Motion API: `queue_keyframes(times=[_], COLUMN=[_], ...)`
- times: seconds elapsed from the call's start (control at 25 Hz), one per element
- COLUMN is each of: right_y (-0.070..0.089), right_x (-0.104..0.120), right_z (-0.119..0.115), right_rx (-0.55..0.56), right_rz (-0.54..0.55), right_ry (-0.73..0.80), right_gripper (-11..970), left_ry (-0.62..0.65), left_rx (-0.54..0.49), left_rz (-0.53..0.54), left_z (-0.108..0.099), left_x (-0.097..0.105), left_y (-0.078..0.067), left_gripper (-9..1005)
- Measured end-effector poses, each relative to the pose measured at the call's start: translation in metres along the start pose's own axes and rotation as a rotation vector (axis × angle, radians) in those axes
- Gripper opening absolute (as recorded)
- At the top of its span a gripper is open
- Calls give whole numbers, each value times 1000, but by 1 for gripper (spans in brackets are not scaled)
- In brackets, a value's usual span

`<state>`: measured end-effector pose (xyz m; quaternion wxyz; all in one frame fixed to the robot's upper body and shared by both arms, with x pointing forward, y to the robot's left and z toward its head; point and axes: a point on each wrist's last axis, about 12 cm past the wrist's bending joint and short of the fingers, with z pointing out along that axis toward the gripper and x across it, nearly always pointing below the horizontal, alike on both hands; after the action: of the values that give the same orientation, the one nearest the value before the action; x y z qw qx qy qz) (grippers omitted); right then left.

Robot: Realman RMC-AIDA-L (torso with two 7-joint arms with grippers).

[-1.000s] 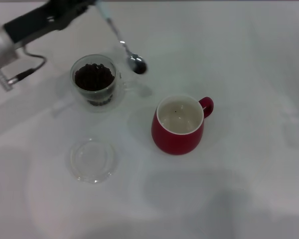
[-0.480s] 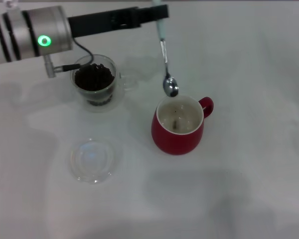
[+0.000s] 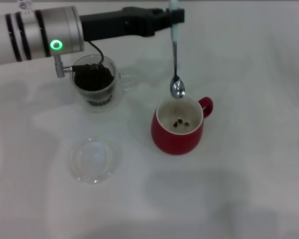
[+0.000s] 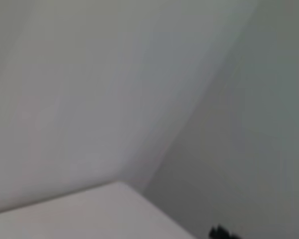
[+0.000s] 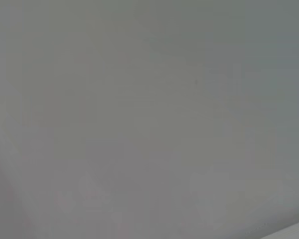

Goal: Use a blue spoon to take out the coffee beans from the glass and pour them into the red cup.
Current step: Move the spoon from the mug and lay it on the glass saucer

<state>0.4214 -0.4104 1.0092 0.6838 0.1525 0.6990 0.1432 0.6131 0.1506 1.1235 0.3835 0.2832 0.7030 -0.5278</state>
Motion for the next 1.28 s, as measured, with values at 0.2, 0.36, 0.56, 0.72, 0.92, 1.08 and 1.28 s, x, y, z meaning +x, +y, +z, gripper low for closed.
queue_keyframes(times=[0.2,0.36,0.56,0.72,0.92,1.08,1.28], right_y=[3,5,9,11,16,20,21], right_x=[0,-1,-3,-5,-6,-6,-6], right_z=[4,7,14,23,36,43,43], right_rx=[-10,-10,-19,-26,-44,-55,-58], right_rz=[6,22,32,24,23,32,36], right_ry=[-5,-30,-56,-53,-51,-43,-48], right_gripper=[871,871,871,871,871,871,871], left_ry=[-240,-464,-607,-638,-596,-528,-475], left_rx=[16,-14,-168,-264,-331,-386,-422], left_rz=[-139,-274,-483,-573,-604,-624,-633], left_z=[-44,-104,-170,-198,-210,-204,-190], left_x=[10,44,122,165,186,189,186], left_y=[2,-1,-17,-34,-43,-34,-22], left_gripper=[134,134,135,135,135,134,134])
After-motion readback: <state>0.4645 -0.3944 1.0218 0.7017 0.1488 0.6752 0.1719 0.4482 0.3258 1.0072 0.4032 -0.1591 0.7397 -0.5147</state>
